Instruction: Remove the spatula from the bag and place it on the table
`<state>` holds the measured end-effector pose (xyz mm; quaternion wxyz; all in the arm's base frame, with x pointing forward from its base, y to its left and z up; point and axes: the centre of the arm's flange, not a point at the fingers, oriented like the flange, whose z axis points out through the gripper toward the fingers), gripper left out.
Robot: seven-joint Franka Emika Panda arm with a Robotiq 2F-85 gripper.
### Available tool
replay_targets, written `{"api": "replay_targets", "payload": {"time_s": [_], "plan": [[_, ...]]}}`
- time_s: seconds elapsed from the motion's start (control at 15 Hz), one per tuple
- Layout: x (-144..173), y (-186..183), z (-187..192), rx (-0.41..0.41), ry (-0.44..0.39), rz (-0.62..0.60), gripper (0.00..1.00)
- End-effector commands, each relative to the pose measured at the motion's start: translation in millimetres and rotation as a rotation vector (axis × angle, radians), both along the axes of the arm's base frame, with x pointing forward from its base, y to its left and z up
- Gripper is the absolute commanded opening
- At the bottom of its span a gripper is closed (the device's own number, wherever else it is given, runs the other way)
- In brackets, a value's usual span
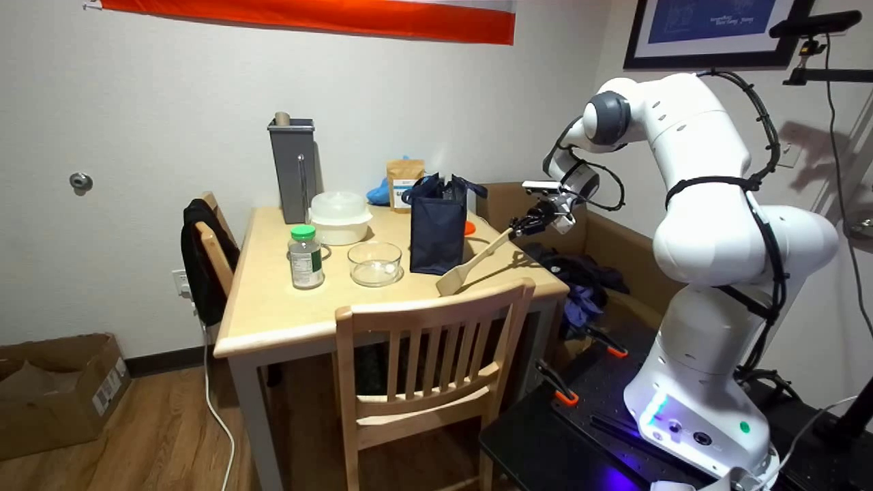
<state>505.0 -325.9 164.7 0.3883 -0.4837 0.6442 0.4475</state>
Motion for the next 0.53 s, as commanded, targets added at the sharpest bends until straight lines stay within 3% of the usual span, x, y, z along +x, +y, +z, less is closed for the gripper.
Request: {"api": "replay_targets", "payload": {"time_s": [0.0, 0.27, 0.4, 0.47], "plan": [[2.3, -6.7, 4.1, 0.027, 0.071, -0.042, 0.03], [0.5, -6.9, 1.2, 0.037, 0.171, -0.071, 0.03], [0.5, -6.8, 0.9, 0.037, 0.208, -0.08, 0.08], [0.5, -6.8, 0.9, 0.039, 0.221, -0.085, 0.24]]}}
